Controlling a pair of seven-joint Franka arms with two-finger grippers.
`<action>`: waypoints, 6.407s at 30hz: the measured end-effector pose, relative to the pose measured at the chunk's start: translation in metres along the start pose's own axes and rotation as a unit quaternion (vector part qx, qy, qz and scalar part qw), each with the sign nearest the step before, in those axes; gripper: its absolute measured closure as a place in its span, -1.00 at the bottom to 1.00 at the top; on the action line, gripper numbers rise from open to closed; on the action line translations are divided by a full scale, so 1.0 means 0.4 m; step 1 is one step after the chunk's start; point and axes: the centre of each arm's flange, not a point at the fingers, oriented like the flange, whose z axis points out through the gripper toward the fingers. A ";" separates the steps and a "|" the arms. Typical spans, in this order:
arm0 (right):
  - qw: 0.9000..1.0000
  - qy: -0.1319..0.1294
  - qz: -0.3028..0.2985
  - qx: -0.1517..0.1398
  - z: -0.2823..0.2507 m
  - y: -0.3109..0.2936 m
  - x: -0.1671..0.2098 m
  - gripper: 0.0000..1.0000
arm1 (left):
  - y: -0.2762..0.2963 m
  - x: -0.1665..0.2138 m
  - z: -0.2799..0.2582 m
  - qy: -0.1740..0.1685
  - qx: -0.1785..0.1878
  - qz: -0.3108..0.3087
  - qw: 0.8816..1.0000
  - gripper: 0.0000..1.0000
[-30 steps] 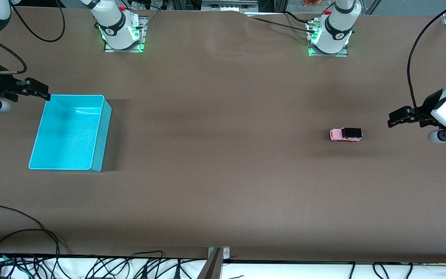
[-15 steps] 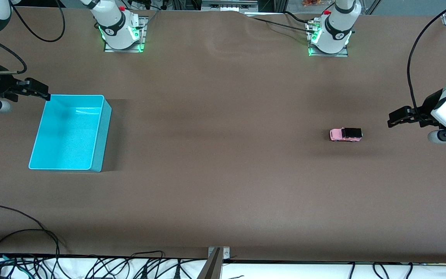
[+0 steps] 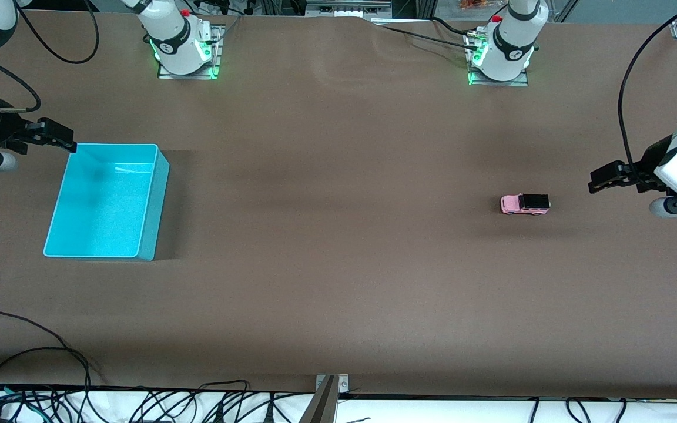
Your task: Wind and store pink jeep toy
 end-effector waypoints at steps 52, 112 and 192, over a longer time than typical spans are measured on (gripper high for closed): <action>1.000 -0.002 -0.006 0.000 0.004 -0.016 0.003 -1.00 | -0.024 -0.037 0.547 -0.054 0.052 -0.667 0.741 -1.00; 1.000 -0.001 -0.003 0.000 0.003 -0.009 0.003 -1.00 | -0.063 -0.152 0.882 -0.009 0.016 -0.713 0.701 0.00; 1.000 0.000 -0.003 0.000 0.003 -0.009 0.003 -1.00 | 0.353 -0.185 0.888 0.030 0.010 -0.708 0.705 0.00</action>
